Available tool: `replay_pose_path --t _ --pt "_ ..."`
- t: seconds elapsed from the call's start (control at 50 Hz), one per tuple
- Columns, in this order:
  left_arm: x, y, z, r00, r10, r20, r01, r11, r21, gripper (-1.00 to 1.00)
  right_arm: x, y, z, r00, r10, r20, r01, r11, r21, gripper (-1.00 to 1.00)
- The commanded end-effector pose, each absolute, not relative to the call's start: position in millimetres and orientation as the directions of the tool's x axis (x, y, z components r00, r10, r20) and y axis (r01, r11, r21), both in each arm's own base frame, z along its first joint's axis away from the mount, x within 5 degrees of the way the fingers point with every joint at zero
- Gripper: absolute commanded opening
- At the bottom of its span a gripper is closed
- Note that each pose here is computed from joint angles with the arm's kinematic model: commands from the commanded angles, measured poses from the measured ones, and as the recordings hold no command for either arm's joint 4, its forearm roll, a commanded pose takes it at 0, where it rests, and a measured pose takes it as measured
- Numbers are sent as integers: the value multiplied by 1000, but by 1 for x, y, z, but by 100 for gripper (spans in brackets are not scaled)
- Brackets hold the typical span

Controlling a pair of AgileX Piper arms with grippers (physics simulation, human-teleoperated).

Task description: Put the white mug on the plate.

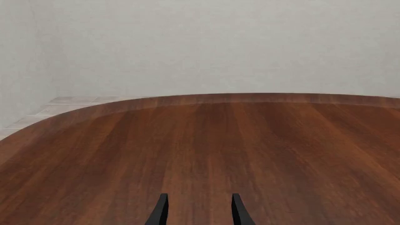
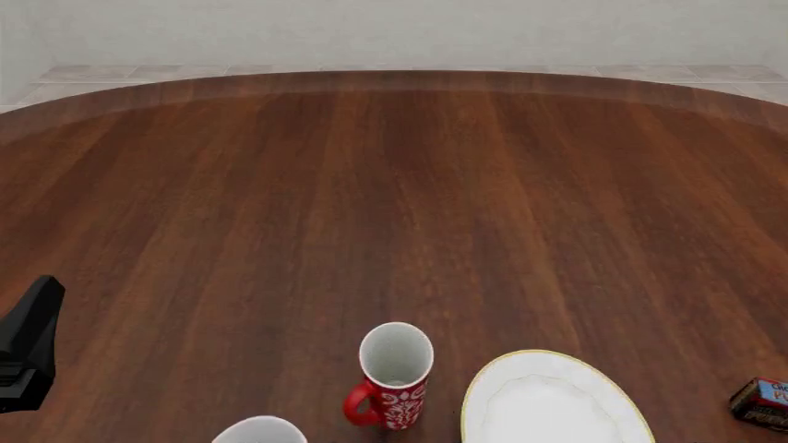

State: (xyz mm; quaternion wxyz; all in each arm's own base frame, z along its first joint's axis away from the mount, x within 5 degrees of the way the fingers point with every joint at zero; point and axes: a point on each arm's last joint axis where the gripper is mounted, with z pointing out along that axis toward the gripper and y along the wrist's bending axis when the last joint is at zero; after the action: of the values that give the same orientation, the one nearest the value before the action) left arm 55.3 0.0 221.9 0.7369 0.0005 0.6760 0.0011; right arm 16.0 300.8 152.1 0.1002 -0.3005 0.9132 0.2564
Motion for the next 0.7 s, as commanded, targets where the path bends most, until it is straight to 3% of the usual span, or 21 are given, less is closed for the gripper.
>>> replay_pose_path --t 0.02,0.7 --pt "55 0 219 86 3 -996 -5 1000 2 100 19 302 152 -798 -498 -339 -601 689 404 -100" --pt "56 0 220 86 2 -996 -4 1000 2 100 21 304 165 -788 -512 -343 -615 685 391 -100"
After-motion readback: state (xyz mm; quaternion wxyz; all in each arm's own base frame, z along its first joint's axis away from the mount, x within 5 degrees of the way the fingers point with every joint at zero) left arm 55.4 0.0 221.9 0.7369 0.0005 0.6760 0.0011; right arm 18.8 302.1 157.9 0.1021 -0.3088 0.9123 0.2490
